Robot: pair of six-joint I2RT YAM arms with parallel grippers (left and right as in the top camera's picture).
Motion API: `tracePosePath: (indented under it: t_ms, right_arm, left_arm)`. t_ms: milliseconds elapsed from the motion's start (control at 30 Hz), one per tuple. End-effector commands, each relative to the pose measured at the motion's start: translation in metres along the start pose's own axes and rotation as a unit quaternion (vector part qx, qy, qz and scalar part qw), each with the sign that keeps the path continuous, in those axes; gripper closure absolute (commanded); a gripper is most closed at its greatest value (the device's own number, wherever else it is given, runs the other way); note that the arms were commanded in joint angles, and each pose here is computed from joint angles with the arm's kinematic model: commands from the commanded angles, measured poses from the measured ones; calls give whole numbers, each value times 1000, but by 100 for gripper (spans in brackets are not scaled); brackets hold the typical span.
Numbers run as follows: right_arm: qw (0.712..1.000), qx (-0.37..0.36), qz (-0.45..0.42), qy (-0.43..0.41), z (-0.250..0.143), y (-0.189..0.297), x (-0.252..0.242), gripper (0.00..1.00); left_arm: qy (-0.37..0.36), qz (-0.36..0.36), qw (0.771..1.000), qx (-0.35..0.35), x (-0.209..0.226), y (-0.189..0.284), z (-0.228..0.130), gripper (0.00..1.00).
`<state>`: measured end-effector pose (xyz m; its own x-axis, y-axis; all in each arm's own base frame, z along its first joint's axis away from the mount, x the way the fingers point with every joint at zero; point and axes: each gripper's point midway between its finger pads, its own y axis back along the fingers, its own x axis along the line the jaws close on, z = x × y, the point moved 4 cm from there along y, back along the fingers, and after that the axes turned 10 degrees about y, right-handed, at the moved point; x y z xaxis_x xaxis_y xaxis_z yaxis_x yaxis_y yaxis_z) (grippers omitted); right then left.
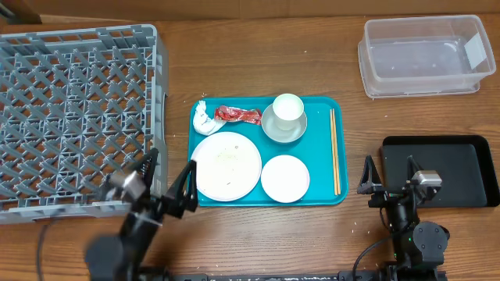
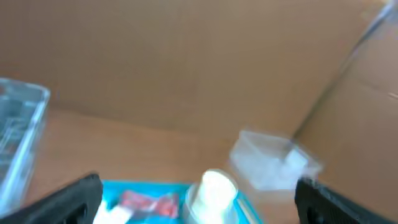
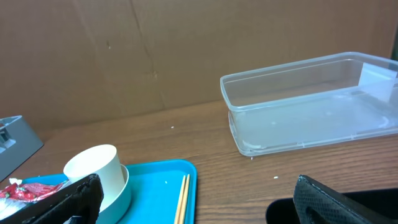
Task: Sort waste into correct bins and load items into the dishwasher
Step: 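Reach the left gripper to the small white bowl and grasp its rim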
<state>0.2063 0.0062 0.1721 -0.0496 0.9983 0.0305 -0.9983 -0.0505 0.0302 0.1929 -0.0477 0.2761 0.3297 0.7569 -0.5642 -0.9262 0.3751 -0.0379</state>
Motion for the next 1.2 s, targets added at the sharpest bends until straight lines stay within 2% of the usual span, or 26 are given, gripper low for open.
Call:
tracePosePath:
  t_ms: [0,67,167,267,300,333,367,433,500,633,800,967,1167]
  right_arm:
    - [1000,-3,-7,2,-1,0,-2,0]
    - [1000,-3,-7,2,-1,0,-2,0]
    - [1000,-3,-7,2,-1,0,-2,0]
    - [1000,-3,-7,2,-1,0,-2,0]
    - [1000,-3,-7,2,-1,0,-2,0]
    - [1000,-3,-7,2,-1,0,-2,0]
    - [1000,-3,-7,2,-1,0,-2,0]
    - [1000,-3,-7,2,-1,0,-2,0]
    - [1000,-3,-7,2,-1,0,-2,0]
    - [1000,-3,-7,2,-1,0,-2,0]
    - [1000,-3,-7,2,-1,0,-2,0]
    - [1000,-3,-7,2,-1,0,-2,0]
    - [1000,-3,-7,2,-1,0,-2,0]
  left_arm:
    - [-121,44,988,87,-19,-23,43,0]
    - [-86,86,975,188,-13,-41,47,0]
    - [-38,130,940,313,-5,-64,48,0]
    - [36,160,906,391,5,-86,43,0]
    - [44,134,898,416,3,-98,39,0]
    - [30,106,892,439,1,-108,33,0]
    - [-7,146,875,463,13,-122,23,0]
    - [-39,281,847,449,40,-133,14,0]
    - [-76,349,824,440,52,-143,1,0]
    - [-117,354,795,478,52,-165,-43,0]
    - [-130,327,791,500,53,-189,-79,0]
    - [-137,319,811,471,63,-221,-94,0]
    - [-90,293,811,499,65,-230,-123,0]
